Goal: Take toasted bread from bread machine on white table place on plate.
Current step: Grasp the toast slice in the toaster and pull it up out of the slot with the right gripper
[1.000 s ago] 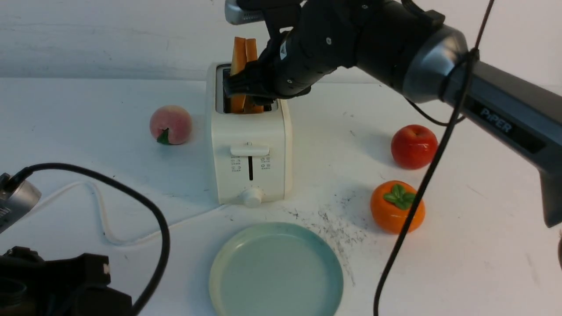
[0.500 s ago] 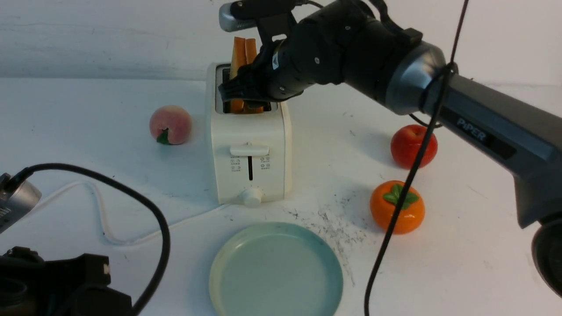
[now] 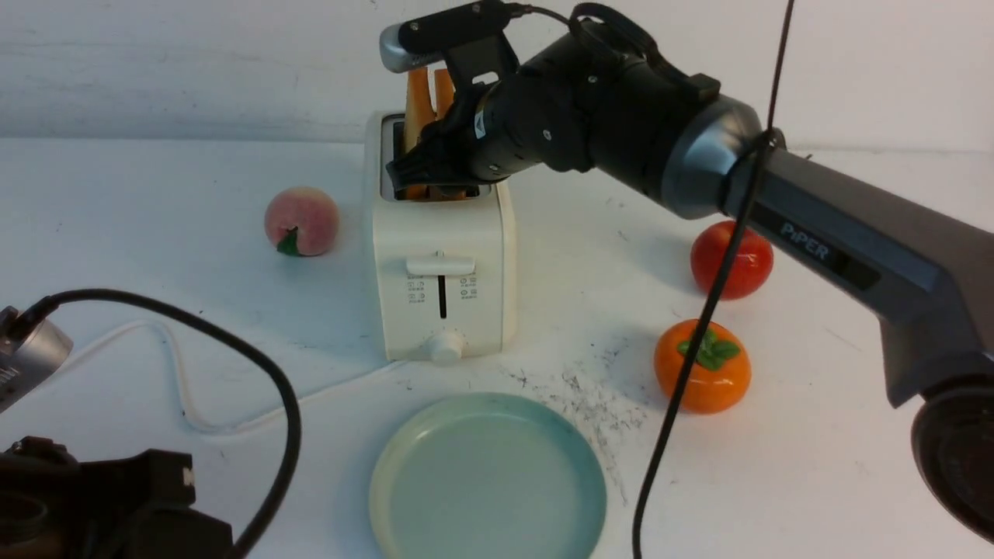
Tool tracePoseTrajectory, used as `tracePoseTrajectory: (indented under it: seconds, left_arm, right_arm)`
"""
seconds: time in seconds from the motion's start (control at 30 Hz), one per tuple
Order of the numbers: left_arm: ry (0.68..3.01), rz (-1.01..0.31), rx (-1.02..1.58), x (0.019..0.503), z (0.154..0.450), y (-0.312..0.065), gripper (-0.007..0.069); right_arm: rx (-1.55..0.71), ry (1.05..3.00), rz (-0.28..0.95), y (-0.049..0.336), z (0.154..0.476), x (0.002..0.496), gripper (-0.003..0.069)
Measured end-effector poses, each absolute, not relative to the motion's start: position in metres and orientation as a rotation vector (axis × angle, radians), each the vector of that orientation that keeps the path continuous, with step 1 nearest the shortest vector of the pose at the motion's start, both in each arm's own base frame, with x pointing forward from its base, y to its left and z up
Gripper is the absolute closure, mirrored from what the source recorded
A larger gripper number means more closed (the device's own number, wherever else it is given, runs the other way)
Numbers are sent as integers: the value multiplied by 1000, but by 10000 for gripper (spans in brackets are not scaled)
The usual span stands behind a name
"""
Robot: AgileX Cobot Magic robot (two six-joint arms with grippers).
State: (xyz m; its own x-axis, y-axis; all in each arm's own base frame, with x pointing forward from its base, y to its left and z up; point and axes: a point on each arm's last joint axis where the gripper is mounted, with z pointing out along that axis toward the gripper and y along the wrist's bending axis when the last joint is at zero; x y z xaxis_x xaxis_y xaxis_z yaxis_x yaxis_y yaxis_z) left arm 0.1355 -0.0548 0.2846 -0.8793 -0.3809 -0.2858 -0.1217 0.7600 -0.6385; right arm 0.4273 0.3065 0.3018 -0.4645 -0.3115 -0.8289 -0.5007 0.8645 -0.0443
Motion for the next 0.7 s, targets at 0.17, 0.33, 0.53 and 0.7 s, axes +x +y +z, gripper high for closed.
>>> tracePoseTrajectory:
  seconds: [0.17, 0.33, 0.53, 0.7]
  left_arm:
    - [2559, -886, -380, 135, 284, -55, 622]
    - [2565, -887, -378, 135, 284, -55, 617]
    - [2566, -887, -378, 135, 284, -55, 610]
    - [2567, -886, -377, 135, 284, -55, 607]
  right_arm:
    - [-591, 2087, 249, 307, 302, 428, 524]
    - [-604, 2060, 211, 303, 310, 427, 552]
    - [-598, 1978, 181, 292, 348, 416, 552]
    - [-573, 1927, 171, 277, 388, 400, 552]
